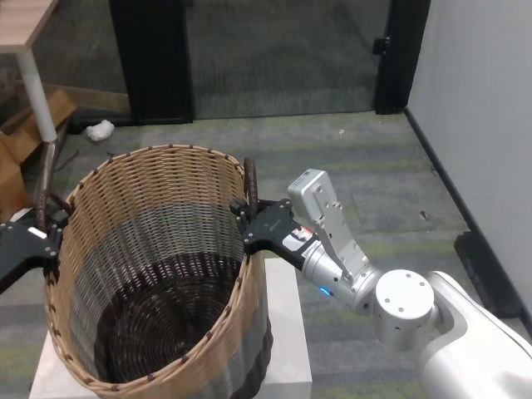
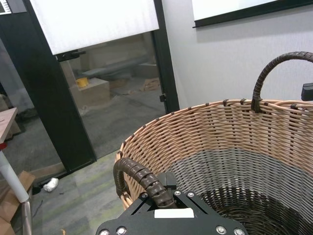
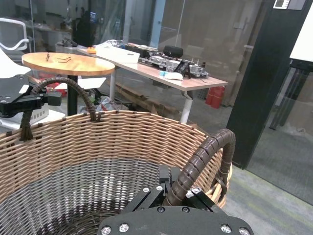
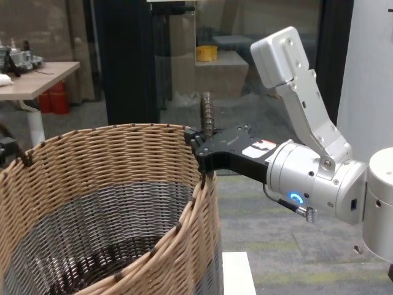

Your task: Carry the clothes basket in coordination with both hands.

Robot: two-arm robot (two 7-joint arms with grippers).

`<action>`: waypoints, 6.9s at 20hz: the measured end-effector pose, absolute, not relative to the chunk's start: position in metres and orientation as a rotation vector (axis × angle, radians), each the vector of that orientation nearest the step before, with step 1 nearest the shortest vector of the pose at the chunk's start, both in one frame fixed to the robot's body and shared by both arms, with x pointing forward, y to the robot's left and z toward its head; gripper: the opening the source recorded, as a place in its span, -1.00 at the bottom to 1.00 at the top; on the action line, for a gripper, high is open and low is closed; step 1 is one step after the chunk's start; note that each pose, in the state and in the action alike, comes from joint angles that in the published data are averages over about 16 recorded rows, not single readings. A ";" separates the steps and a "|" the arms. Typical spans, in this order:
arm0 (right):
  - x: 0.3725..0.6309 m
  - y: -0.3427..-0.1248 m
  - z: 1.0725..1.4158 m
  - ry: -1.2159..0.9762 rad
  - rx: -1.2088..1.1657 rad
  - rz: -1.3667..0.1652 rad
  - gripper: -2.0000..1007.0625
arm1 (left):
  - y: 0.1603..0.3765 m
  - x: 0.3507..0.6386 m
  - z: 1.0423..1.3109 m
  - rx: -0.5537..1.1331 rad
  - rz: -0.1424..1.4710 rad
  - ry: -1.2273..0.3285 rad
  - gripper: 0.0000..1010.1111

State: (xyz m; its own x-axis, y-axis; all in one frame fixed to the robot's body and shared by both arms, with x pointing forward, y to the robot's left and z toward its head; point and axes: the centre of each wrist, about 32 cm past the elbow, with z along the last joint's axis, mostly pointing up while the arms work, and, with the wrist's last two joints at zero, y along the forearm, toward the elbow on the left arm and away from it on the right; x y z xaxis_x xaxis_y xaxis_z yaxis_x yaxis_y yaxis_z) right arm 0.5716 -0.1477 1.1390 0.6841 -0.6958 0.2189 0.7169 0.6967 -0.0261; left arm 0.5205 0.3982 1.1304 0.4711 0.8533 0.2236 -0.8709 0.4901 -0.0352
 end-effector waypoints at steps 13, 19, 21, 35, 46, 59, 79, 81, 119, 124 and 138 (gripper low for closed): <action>0.572 -0.148 1.139 -0.199 -0.115 -0.793 -0.58 | 0.398 0.520 1.131 0.087 1.058 -0.222 -0.42; 0.572 -0.148 1.139 -0.200 -0.115 -0.792 -0.16 | 0.398 0.520 1.131 0.087 1.057 -0.221 0.07; 0.572 -0.148 1.139 -0.200 -0.115 -0.792 0.00 | 0.398 0.520 1.132 0.086 1.057 -0.219 0.23; 0.571 -0.154 1.150 -0.220 -0.115 -0.809 0.88 | 0.392 0.510 1.145 -0.020 1.086 -0.120 0.95; 0.570 -0.160 1.159 -0.242 -0.105 -0.828 1.00 | 0.388 0.504 1.143 -0.046 1.112 -0.067 0.98; 0.569 -0.160 1.159 -0.247 -0.105 -0.833 1.00 | 0.382 0.502 1.136 -0.033 1.190 0.035 0.98; 0.568 -0.161 1.158 -0.248 -0.095 -0.850 1.00 | 0.367 0.485 1.150 0.063 1.396 -0.069 0.98; 0.568 -0.162 1.158 -0.251 -0.085 -0.864 1.00 | 0.367 0.484 1.155 0.066 1.401 -0.123 0.98; 0.546 -0.185 1.201 -0.331 0.157 -1.103 1.00 | 0.365 0.534 1.210 -0.157 1.032 -0.588 0.98; 0.547 -0.184 1.200 -0.327 0.156 -1.104 1.00 | 0.366 0.534 1.210 -0.152 1.036 -0.581 0.98; 0.547 -0.184 1.199 -0.323 0.157 -1.107 1.00 | 0.366 0.533 1.210 -0.148 1.041 -0.574 0.98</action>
